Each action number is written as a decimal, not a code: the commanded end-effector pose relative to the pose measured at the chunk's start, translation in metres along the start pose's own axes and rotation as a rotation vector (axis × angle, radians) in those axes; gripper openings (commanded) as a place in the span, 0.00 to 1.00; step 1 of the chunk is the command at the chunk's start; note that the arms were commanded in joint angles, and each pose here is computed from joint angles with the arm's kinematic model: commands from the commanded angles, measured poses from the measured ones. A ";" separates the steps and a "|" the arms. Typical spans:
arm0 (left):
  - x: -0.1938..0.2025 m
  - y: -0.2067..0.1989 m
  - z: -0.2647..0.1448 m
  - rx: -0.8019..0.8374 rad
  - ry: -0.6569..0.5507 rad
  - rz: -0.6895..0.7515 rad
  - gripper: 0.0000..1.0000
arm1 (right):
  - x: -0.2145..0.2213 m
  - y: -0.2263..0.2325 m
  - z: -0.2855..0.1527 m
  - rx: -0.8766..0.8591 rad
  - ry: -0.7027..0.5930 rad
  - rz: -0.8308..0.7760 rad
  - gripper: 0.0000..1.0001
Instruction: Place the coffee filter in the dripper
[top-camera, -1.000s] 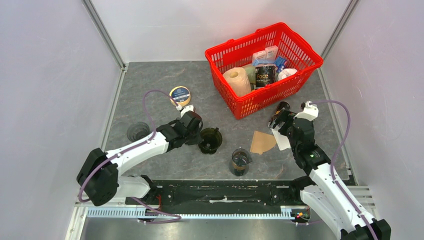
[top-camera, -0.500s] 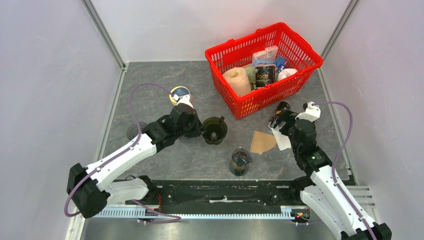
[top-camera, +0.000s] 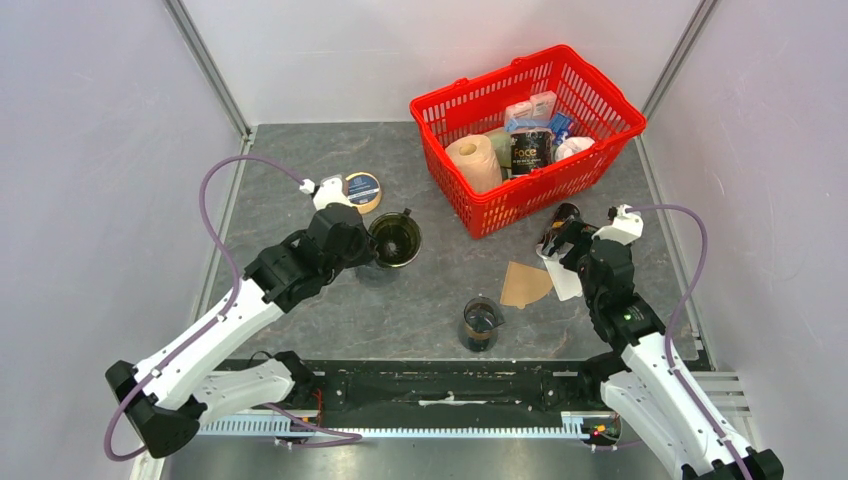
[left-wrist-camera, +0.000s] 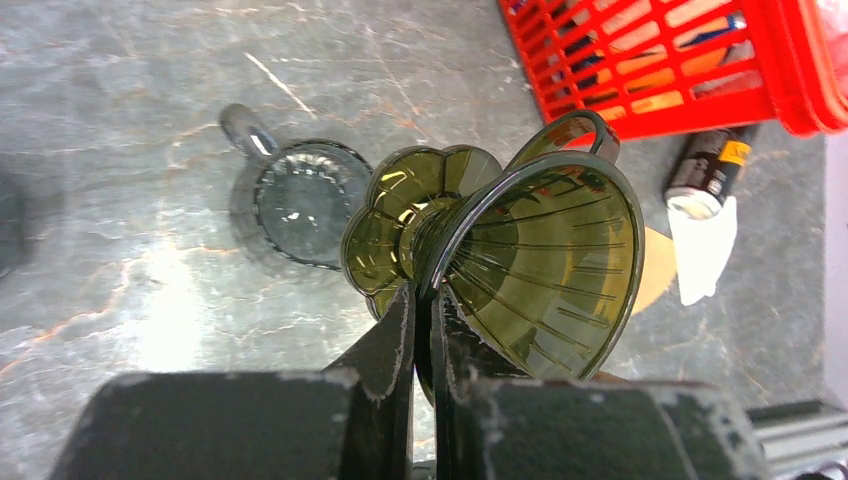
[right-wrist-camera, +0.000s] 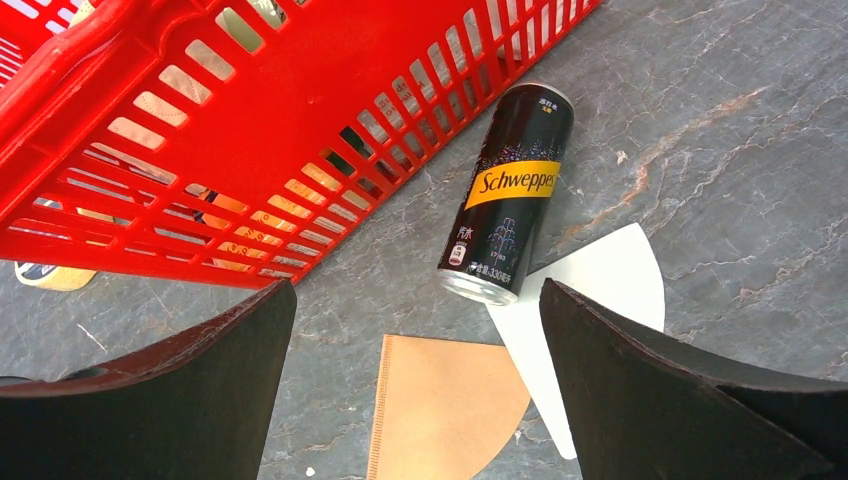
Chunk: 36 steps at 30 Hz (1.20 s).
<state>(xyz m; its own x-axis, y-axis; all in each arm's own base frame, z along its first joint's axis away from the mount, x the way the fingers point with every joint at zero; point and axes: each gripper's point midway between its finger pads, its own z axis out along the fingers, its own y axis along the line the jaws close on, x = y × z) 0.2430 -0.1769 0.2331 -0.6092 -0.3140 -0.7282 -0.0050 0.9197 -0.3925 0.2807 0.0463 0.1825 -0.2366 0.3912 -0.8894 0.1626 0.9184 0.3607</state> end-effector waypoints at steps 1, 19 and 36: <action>-0.032 0.016 -0.014 -0.084 -0.125 -0.025 0.02 | -0.005 -0.001 0.002 0.013 -0.030 0.015 0.99; -0.024 0.053 0.024 -0.053 -0.022 -0.291 0.02 | 0.002 -0.001 0.007 0.017 0.005 -0.003 0.99; -0.014 0.060 0.042 -0.060 0.035 -0.335 0.02 | 0.005 0.000 0.009 0.017 0.020 -0.009 0.99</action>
<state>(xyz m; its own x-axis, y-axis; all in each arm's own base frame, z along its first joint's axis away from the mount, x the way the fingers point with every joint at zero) 0.2745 -0.1193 0.1859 -0.6188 -0.5517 -0.5592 -0.2685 0.8175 -0.5095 0.2842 0.0476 0.1666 -0.2875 0.3743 -0.8816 0.1813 0.9251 0.3336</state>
